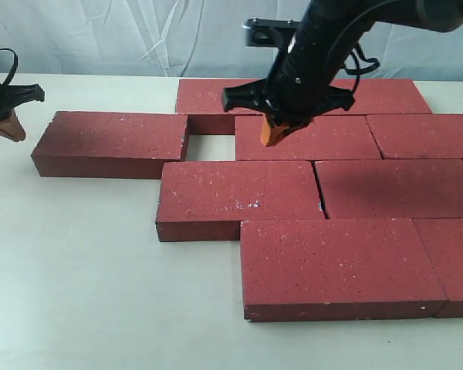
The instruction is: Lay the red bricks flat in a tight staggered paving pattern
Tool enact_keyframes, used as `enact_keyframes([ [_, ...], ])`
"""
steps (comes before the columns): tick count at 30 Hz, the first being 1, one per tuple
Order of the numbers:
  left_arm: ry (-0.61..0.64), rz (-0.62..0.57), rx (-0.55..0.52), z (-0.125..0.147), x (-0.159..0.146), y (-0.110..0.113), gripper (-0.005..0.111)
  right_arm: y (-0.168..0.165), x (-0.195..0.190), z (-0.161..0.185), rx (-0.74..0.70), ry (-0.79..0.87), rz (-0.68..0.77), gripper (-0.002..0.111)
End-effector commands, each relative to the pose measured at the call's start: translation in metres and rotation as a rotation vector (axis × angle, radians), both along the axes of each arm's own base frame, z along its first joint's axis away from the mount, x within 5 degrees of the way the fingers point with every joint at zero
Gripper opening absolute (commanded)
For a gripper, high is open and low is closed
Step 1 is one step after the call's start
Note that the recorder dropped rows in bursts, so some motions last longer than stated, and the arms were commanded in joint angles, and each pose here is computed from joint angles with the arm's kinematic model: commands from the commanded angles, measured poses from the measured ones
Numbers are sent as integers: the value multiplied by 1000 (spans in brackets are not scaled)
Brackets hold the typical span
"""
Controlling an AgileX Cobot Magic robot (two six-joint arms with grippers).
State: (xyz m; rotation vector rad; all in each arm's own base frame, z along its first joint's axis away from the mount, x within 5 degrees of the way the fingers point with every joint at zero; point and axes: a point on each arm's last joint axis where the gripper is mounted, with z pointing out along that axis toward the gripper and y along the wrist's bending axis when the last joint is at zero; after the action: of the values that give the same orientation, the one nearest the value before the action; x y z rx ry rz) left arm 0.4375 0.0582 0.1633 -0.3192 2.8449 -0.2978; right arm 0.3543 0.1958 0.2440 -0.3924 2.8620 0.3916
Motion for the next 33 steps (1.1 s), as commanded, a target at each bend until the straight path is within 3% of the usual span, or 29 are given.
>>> enact_keyframes([
  [1,-38,1,16,15,-6,-1,0,-39,-2,13,12,-49,-60,-1],
  [9,-113,20,46,35,-27,-2,0,-95,-11,10,6,-90,-186,-1],
  [14,-141,17,71,41,-32,-2,0,-93,-14,6,53,-68,-211,-1],
  [17,-182,27,86,43,-28,0,0,-90,-15,6,78,-66,-152,-1],
  [33,-140,53,66,-9,-14,2,0,-88,-18,4,81,-33,-123,-1],
])
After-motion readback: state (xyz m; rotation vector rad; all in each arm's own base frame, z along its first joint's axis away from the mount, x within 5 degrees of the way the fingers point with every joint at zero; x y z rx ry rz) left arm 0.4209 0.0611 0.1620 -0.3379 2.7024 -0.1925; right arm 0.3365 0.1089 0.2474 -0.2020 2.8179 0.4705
